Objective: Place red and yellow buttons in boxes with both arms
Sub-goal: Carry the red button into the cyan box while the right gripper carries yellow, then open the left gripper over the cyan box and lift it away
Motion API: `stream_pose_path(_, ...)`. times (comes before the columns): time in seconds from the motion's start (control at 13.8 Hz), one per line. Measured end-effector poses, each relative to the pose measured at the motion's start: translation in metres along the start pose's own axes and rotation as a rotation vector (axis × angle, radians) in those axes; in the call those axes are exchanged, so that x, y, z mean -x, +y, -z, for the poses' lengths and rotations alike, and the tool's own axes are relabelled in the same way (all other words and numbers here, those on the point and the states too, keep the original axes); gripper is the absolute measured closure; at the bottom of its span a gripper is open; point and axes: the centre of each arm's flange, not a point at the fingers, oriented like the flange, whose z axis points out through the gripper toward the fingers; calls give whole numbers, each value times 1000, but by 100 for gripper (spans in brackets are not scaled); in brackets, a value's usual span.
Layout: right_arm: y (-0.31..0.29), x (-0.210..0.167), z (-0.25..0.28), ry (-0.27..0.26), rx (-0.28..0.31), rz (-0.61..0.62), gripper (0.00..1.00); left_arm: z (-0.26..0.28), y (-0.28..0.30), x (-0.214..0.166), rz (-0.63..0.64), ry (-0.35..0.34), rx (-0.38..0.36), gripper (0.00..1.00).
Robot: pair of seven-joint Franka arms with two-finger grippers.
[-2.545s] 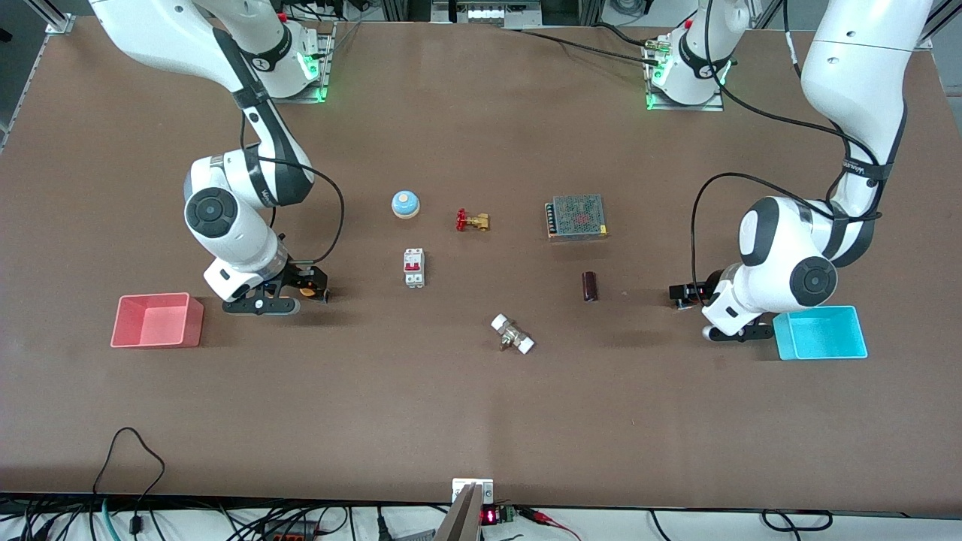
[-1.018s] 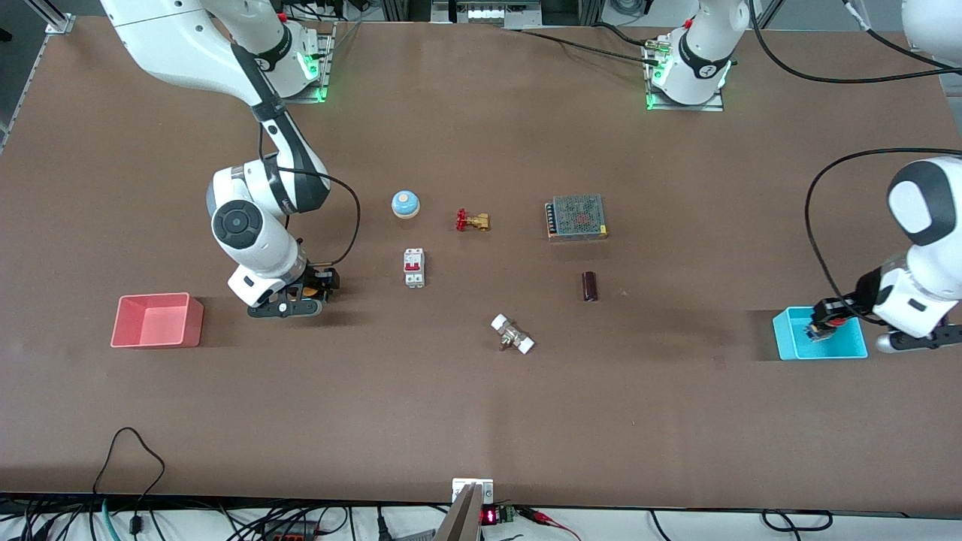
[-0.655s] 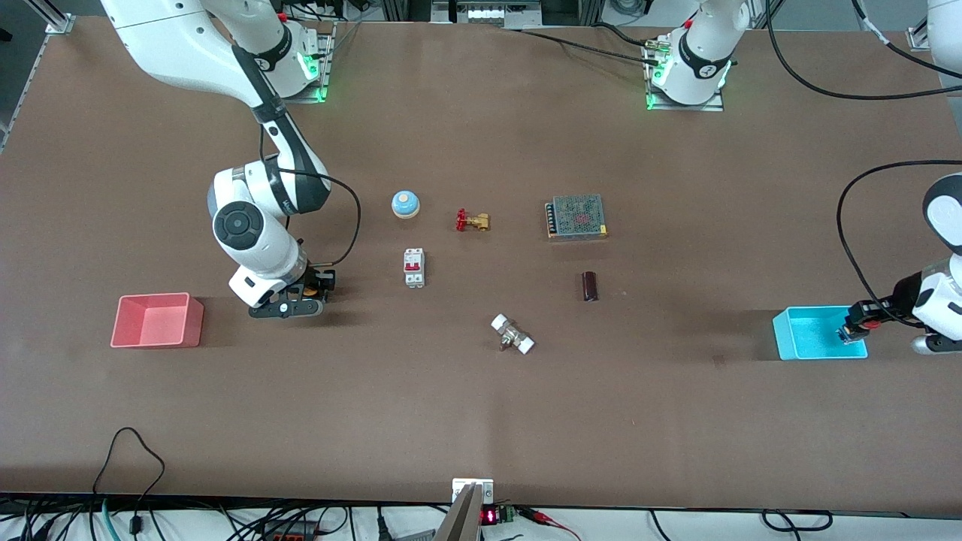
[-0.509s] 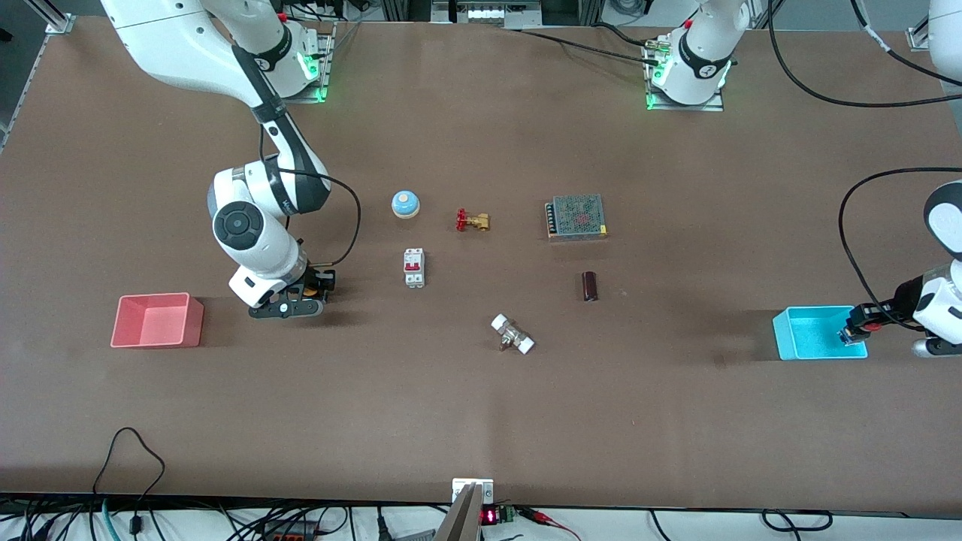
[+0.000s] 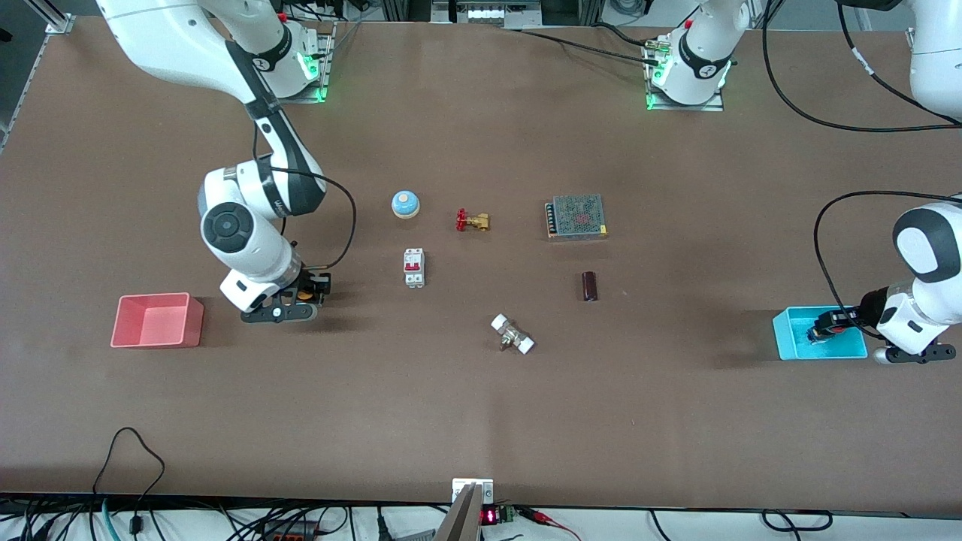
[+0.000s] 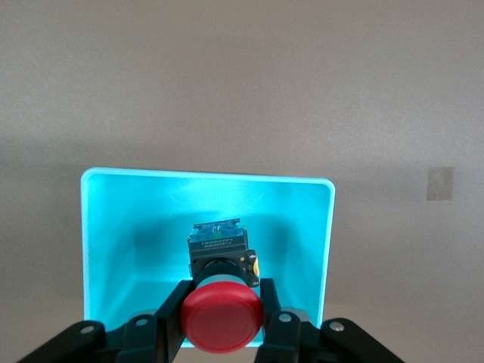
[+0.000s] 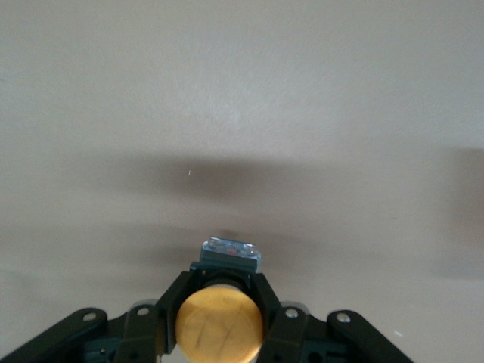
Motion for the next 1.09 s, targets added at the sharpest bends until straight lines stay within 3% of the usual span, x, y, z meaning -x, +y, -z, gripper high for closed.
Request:
stream_pose_path(0.29,85,-14,103,24,-15,45,62,2,-1,-2,-1,5,-1,59)
stream_pose_path(0.44,138,-15,121,39,-4,52,62,-5,-6,-1,4,-5,1,59)
stream_pose_path(0.65,206,-11,112,32,7,79,62,-20,-15,2,10,-23,5,59)
stream_pose_path(1.09,278,-25,53,109,57,166,62,-34,-18,0,10,-37,9,59)
